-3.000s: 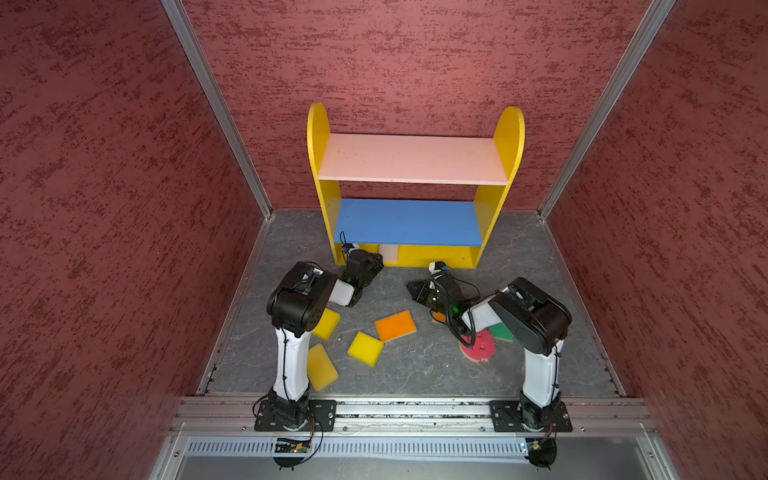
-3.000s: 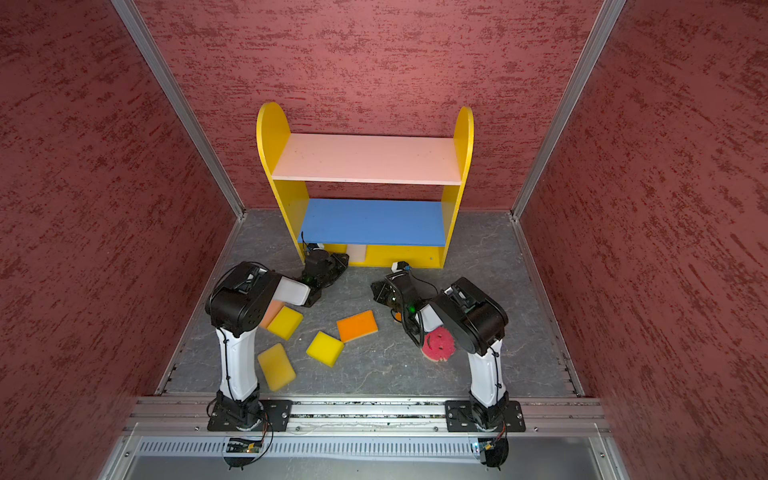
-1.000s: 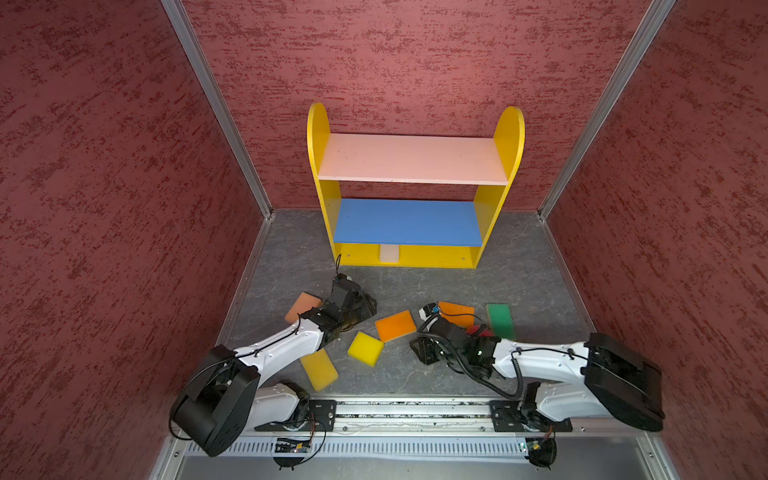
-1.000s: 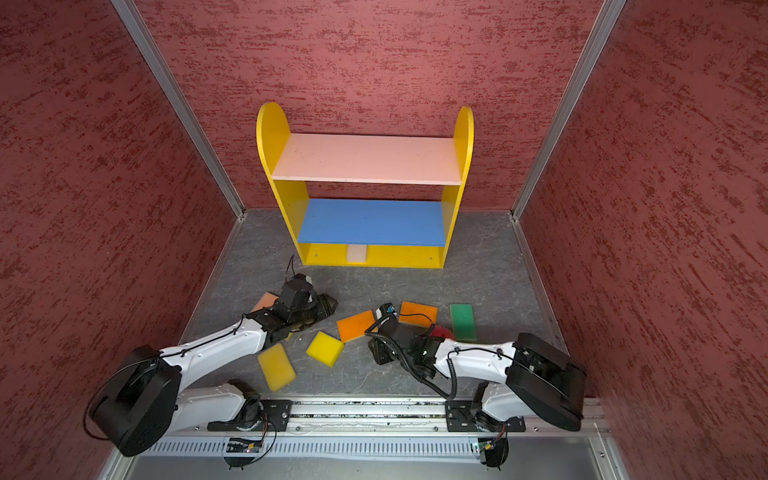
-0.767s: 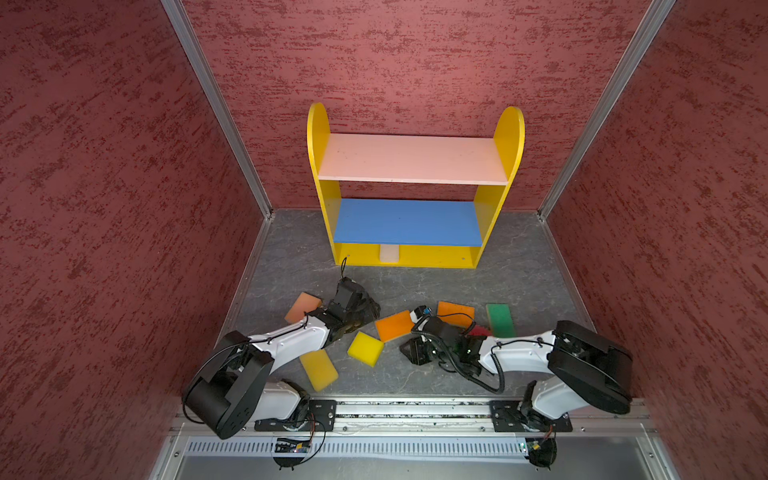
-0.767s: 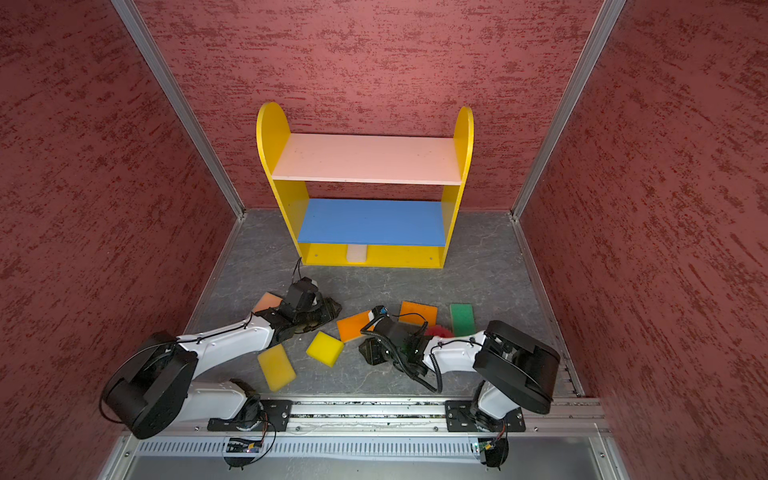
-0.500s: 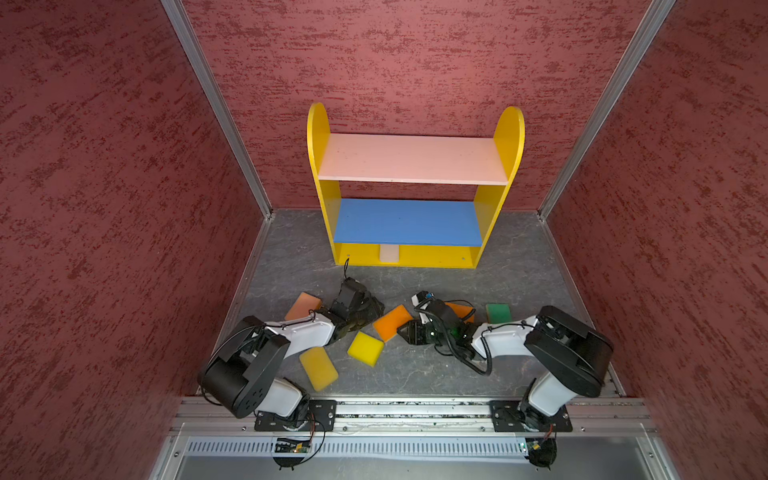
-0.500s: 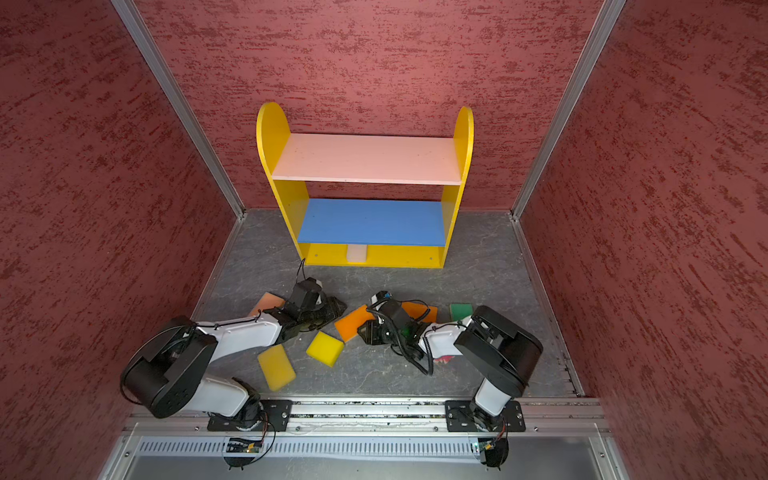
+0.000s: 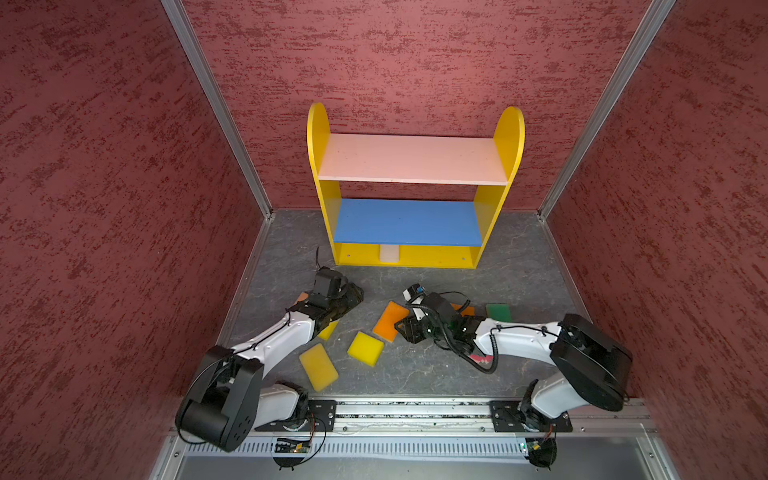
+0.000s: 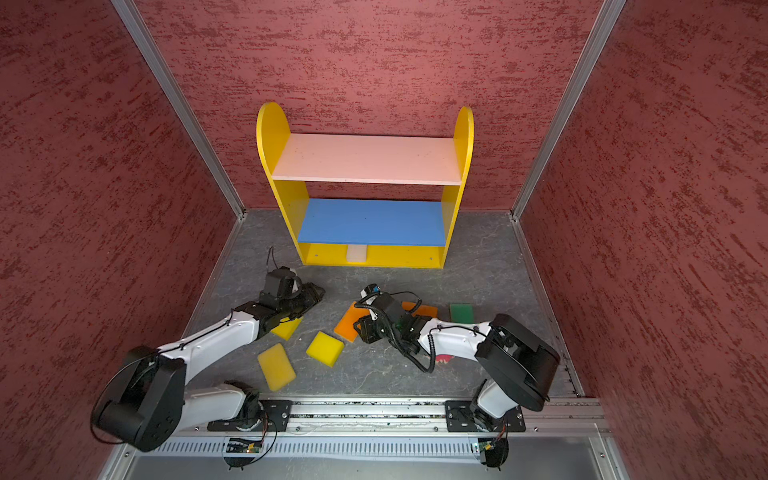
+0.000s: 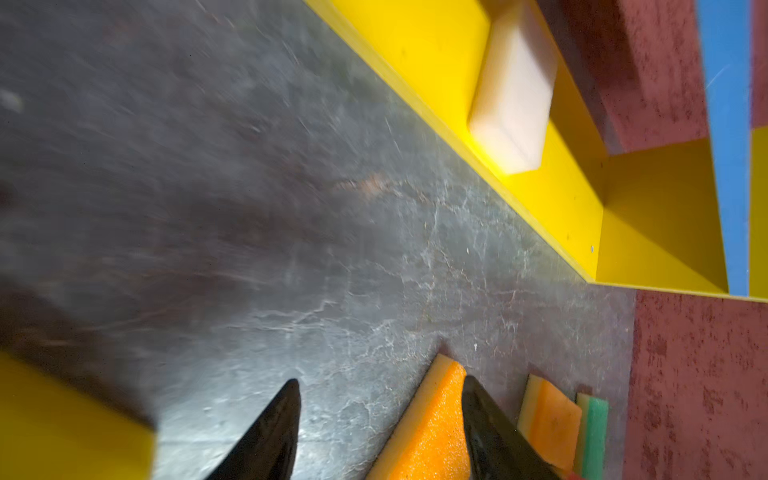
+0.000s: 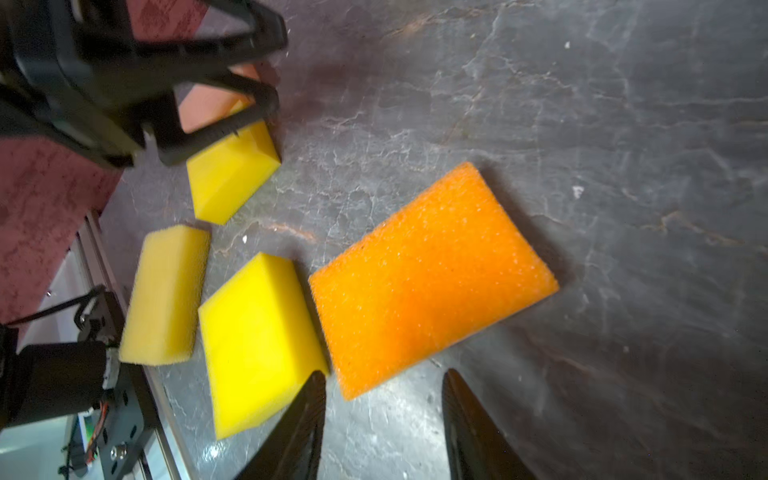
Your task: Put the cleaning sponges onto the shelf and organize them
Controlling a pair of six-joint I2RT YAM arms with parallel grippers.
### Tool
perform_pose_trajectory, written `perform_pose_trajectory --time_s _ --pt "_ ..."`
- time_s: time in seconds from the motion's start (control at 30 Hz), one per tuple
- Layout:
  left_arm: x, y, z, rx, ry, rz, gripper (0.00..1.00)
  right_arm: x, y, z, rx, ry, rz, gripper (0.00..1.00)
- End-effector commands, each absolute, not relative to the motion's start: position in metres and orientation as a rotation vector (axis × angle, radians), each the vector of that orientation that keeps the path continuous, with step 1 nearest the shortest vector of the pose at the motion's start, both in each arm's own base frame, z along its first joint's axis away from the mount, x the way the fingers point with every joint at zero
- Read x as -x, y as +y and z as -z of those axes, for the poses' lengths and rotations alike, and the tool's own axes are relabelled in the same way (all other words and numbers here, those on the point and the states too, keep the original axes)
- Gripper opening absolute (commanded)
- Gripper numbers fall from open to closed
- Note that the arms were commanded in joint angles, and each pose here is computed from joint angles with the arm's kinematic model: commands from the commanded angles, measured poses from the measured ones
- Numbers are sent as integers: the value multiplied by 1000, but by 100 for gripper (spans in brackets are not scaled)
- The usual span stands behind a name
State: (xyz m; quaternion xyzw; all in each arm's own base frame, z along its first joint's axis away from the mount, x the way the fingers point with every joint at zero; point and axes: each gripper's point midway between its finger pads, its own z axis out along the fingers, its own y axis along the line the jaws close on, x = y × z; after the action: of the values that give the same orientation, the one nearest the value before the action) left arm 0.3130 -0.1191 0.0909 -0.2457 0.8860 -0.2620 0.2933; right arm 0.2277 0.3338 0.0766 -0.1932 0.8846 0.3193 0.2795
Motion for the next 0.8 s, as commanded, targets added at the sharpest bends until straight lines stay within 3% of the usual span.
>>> perform_pose_trajectory --time_s 0.0,0.2,0.4,0.43,0.67,0.77 --pt "-298 -85 -98 675 2375 528 64 -236 332 -88 584 2332 -745 48" --pt "-272 -29 -97 860 2366 363 72 -239 374 -102 656 2264 -818 48" --pt "-260 17 -103 1051 2245 304 91 -245 420 -117 683 2188 -942 48" --pt "-260 26 -105 1075 2220 273 100 -246 425 -118 683 2179 -956 48" --pt "-265 82 -94 1262 2127 85 100 -247 431 -114 687 2184 -969 48" --pt "-274 88 -74 1312 2139 153 91 -246 424 -105 694 2210 -934 48"
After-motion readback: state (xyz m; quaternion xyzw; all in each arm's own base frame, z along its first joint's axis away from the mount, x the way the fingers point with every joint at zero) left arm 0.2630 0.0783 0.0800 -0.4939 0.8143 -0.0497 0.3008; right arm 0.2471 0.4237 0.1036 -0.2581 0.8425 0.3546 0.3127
